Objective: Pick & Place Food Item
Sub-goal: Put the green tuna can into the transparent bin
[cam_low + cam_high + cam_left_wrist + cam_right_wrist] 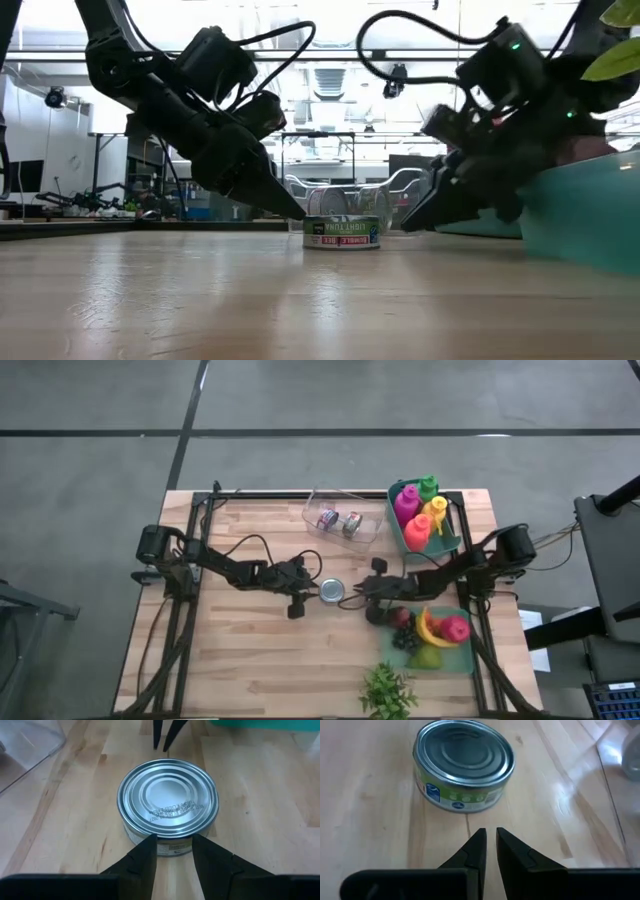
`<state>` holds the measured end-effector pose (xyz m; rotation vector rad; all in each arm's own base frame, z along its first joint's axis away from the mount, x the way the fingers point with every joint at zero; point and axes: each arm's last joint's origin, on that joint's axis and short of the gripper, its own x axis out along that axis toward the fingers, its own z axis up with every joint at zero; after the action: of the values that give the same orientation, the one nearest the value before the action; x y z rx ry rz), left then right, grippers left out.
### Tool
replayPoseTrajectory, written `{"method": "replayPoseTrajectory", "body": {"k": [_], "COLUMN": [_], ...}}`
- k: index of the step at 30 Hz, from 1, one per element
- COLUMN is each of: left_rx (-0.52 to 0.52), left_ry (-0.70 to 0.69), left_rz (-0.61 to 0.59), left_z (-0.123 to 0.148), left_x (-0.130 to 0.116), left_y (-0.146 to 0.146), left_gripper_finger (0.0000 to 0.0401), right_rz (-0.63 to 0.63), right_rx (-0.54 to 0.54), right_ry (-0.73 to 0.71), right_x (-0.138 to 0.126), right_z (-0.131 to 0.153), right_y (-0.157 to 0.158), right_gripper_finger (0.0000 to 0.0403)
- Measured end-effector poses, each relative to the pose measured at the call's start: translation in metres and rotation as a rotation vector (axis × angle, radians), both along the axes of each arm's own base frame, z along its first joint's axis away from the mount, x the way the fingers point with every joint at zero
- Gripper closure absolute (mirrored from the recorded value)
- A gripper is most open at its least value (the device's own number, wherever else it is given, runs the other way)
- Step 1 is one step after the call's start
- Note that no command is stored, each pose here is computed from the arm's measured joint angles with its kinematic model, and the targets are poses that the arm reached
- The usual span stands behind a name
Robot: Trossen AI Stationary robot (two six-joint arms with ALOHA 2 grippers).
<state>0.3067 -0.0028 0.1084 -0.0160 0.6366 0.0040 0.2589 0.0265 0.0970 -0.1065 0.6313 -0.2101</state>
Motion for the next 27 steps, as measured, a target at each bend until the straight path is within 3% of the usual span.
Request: {"method": "replayPoseTrajectory", "body": {"k": [5,14,27], "left_rx": [0.0,0.003,0.0], "left_ry": [0.001,0.003,0.003], "left_rz": [0.0,-0.002,0.0], "left_z": [0.0,0.0,0.0], "left_x": [0.0,0.0,0.0], "left_y": [0.0,0.0,0.0], "left_gripper_finger": [0.0272,0.0272,0.0272], "right_rz": [-0.006,0.05,0.056], "right_rx": [-0.014,0.042,0.012], "right_ry": [0.032,-0.006,-0.015], "right_x": [0.009,0.02,0.027], "right_z": [-0.008,0.0,0.013], "right_y": [-0.002,-0.001,0.0], "right_gripper_finger": [0.0365,0.0365,0.0365]}}
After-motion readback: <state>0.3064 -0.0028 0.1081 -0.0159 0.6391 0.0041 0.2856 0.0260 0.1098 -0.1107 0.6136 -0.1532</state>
